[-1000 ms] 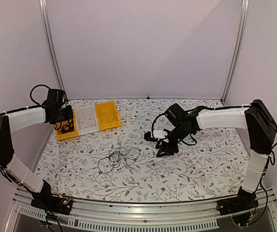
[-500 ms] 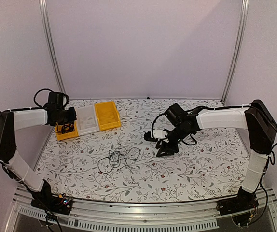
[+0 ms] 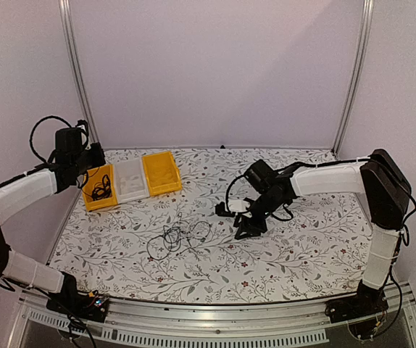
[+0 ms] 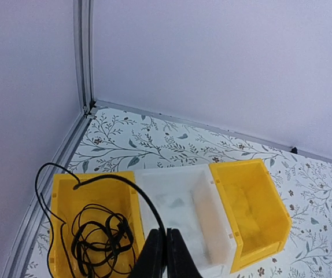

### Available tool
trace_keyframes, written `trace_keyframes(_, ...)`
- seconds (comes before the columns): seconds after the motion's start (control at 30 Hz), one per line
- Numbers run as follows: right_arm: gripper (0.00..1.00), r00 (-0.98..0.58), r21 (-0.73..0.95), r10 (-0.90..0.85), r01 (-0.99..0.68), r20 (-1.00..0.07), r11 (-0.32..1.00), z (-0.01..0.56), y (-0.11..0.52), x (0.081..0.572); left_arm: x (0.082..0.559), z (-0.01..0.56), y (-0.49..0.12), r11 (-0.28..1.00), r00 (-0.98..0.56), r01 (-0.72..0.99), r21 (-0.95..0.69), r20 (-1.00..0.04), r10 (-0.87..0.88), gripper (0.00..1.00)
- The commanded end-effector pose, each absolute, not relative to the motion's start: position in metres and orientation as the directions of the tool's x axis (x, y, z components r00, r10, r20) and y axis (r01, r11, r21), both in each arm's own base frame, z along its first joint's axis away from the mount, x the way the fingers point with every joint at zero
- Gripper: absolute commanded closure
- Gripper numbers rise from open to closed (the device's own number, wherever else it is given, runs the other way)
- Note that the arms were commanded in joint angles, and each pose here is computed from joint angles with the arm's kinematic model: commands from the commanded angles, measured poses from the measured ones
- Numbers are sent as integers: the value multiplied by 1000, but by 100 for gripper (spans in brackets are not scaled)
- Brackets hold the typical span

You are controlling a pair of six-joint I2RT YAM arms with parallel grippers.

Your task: Untangle the cables

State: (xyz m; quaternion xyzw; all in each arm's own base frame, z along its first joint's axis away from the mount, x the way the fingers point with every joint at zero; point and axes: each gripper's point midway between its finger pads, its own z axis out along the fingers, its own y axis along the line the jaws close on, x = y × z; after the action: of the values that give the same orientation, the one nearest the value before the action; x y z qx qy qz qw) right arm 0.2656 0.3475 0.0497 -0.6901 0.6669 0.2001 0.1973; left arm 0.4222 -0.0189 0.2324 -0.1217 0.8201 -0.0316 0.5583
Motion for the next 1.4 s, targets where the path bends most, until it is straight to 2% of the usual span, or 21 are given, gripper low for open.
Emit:
trace_keyframes(0.0,52,45,-8,-855,-999,-517,-48,44,350,265,431,214,-55,971,-385,14,-238,-897,-215,100)
trace_keyframes(0.17,52,50,-18,-858,-999,-511,-47,44,350,266,441,195,-70,946,-421,90,-310,-873,-246,100)
trace_keyframes(0.37,52,54,-25,-861,-999,-506,-47,45,348,267,440,185,-42,932,-419,38,-360,-853,-312,100)
trace_keyframes(0.6,52,55,-23,-863,-998,-502,-50,45,348,266,439,176,-16,911,-416,62,-407,-840,-347,100)
trace_keyframes(0.73,52,58,-29,-863,-998,-501,-50,47,347,267,442,157,-1,912,-467,-11,-410,-804,-368,100)
trace_keyframes(1.0,52,59,-29,-866,-998,-497,-51,46,347,267,433,127,40,923,-493,-239,-303,-781,-384,100)
trace_keyframes(1.37,51,58,-28,-868,-998,-494,-51,45,346,267,448,91,42,913,-562,-278,-297,-721,-406,100)
